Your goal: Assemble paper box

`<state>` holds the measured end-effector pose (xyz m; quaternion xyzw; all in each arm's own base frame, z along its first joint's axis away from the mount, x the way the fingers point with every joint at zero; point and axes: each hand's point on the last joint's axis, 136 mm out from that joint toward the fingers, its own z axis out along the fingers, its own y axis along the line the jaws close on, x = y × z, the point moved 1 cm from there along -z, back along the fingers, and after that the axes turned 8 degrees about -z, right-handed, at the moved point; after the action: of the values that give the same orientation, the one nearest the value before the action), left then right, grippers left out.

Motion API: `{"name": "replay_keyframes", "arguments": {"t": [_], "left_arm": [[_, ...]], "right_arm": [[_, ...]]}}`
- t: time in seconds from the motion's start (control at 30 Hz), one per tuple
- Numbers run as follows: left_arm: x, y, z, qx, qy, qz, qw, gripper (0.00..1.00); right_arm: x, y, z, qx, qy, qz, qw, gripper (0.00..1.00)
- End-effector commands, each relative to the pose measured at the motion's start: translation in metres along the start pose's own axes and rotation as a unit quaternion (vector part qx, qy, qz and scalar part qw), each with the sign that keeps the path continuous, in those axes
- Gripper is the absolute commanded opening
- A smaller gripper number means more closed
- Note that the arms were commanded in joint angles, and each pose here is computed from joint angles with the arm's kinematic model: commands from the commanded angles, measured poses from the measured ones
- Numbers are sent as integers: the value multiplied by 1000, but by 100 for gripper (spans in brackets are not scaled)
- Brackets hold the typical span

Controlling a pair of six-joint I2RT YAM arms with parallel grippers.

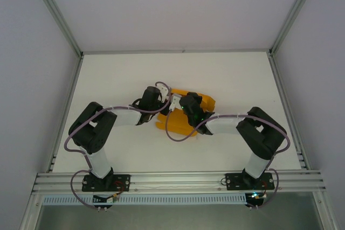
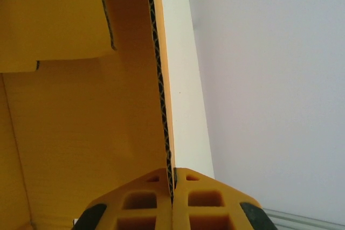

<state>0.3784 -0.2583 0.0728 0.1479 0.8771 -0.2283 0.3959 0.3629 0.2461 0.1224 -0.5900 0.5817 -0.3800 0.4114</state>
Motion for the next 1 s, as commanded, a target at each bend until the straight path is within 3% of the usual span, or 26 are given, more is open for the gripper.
{"name": "replay_keyframes", "arguments": {"t": [0.0,0.13,0.2,0.37,0.53,0.67,0.8,0.97], "left_arm": [[-8,9,-7,-29,-23,20,999,46],[-6,-10,-7,27,-16,28,999,59],[-7,-16,-6,48,-23,29,998,59],[-10,-23,-1,70,-26,22,997,55],[-16,-20,2,64,-50,17,997,35],[-15,-15,6,49,-51,13,997,30],[-12,-10,5,34,-53,12,998,27],[-8,-3,3,12,-58,16,998,16]], "right_arm": [[-10,15,-6,-43,-32,2,999,0],[-15,21,-10,-67,-51,14,996,0],[-16,23,-11,-74,-57,16,996,0],[-17,28,-13,-90,-66,23,993,0],[-17,27,-12,-90,-65,29,993,0],[-16,29,-12,-93,-62,36,993,1],[-16,18,-12,-81,-59,68,993,12],[-18,-23,-32,-60,-86,190,976,59]]}}
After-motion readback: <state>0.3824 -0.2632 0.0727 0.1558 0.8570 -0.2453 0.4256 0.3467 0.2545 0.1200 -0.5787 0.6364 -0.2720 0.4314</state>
